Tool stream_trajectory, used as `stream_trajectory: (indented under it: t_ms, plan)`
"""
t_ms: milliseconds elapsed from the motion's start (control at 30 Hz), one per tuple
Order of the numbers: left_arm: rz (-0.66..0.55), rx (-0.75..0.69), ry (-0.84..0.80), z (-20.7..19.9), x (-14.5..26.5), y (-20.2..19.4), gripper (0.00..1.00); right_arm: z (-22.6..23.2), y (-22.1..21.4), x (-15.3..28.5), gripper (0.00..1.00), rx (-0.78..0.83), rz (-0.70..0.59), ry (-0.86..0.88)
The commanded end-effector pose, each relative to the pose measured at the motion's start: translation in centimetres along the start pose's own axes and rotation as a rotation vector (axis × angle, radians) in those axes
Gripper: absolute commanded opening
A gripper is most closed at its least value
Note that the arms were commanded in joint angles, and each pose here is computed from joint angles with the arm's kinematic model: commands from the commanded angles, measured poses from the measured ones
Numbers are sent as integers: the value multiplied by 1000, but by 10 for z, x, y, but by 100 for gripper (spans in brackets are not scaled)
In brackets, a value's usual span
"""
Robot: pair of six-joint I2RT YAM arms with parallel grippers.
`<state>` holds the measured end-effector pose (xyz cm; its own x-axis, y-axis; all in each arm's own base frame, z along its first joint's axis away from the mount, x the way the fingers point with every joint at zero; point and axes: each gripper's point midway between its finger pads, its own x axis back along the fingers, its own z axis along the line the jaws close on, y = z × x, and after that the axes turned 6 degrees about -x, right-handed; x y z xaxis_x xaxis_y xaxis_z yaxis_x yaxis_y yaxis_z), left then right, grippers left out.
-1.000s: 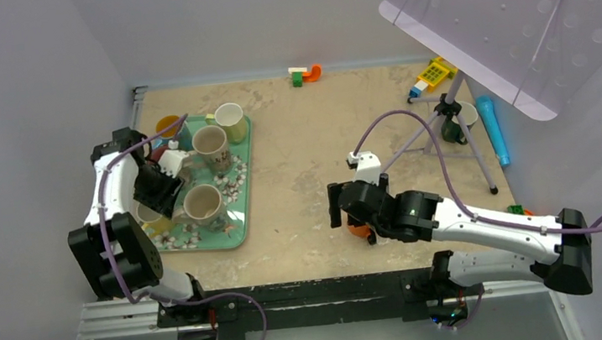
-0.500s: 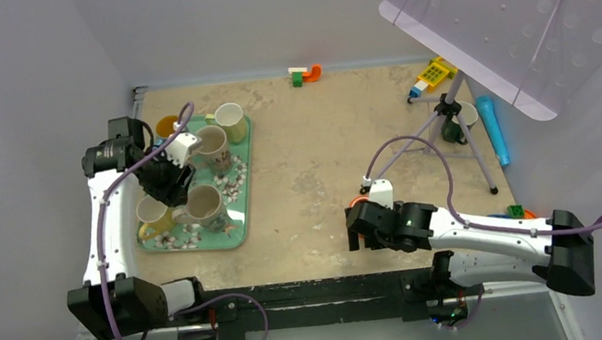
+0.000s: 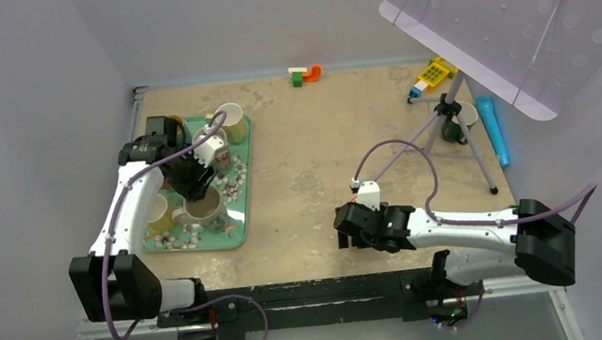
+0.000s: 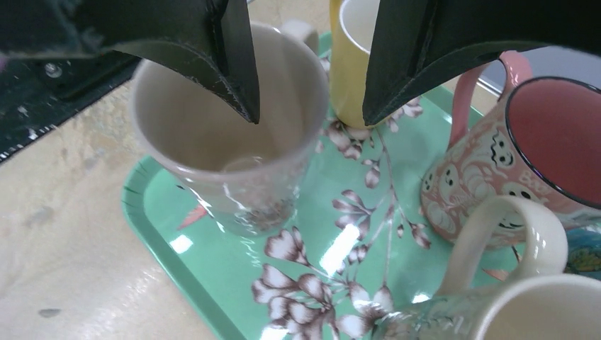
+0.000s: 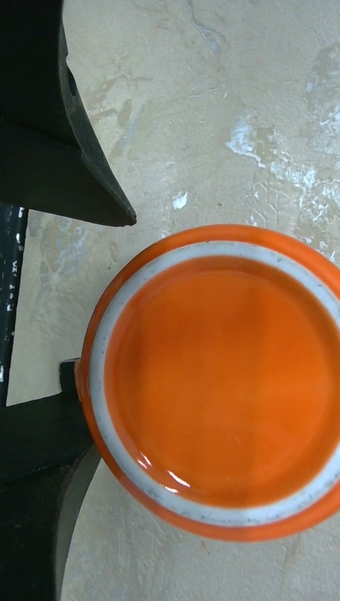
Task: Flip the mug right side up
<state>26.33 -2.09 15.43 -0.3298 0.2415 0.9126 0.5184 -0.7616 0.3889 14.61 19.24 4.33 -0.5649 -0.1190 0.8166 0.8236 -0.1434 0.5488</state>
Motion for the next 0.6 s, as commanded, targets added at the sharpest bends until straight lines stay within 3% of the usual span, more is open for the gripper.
stream_trajectory:
  t_ms: [0, 200, 367, 433, 567]
  plan:
    - [-65, -42, 141, 36, -10, 20, 59, 12, 2, -8, 82, -38, -22, 46]
    - [-50, -44, 170, 53, -37, 20, 50, 14, 0, -14, 81, -16, -20, 38]
    - [-147, -42, 294, 75, -33, 39, 48, 19, 3, -14, 81, -3, -24, 50]
    - [-193, -45, 307, 75, -25, 48, 39, 18, 3, -13, 81, -5, -28, 53]
    - [-242, -116, 138, 35, -28, 48, 20, 18, 6, -9, 81, -20, -39, 67]
